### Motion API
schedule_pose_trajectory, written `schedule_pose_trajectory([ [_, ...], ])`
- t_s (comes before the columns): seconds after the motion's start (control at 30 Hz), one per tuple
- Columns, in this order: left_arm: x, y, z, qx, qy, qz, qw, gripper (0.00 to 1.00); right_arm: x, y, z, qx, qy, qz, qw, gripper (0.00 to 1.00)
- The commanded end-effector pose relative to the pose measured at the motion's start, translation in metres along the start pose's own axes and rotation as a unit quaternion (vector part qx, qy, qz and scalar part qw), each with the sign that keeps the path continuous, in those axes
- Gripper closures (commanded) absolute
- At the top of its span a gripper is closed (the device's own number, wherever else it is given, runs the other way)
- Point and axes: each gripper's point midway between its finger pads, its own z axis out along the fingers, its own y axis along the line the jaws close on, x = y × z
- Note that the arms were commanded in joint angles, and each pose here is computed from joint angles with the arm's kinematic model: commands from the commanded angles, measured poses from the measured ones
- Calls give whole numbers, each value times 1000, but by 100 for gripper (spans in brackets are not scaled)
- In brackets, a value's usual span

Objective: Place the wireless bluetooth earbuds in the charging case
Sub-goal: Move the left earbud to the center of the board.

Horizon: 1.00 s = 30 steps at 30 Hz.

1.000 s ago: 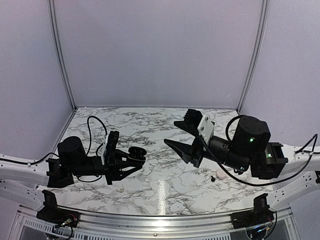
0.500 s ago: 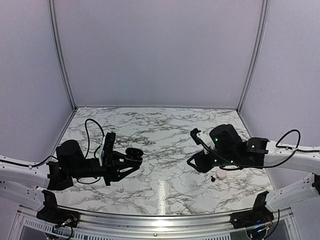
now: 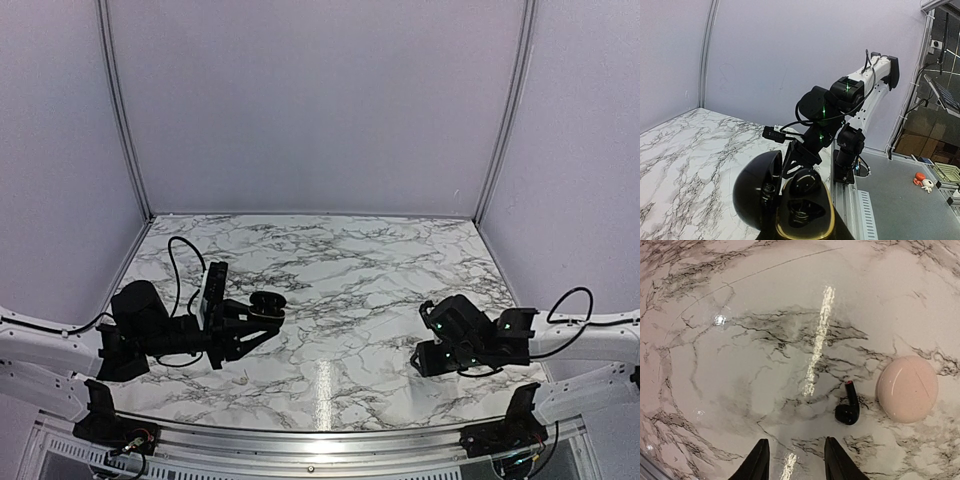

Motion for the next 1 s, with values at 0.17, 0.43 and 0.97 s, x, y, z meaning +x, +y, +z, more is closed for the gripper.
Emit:
schedule_pose_trajectory([
  [0.17,-5,-1,0,13,-17,8,1000,100,8,-30,17,69,-9,60,996,65],
  [0.43,-5,2,-7,10,-25,5,1000,100,-7,-38,21,94,-38,54,993,69],
  [0.97,-8,8,-16,0,-34,2,999,100,-24,-27,39,82,-37,2,996,83],
])
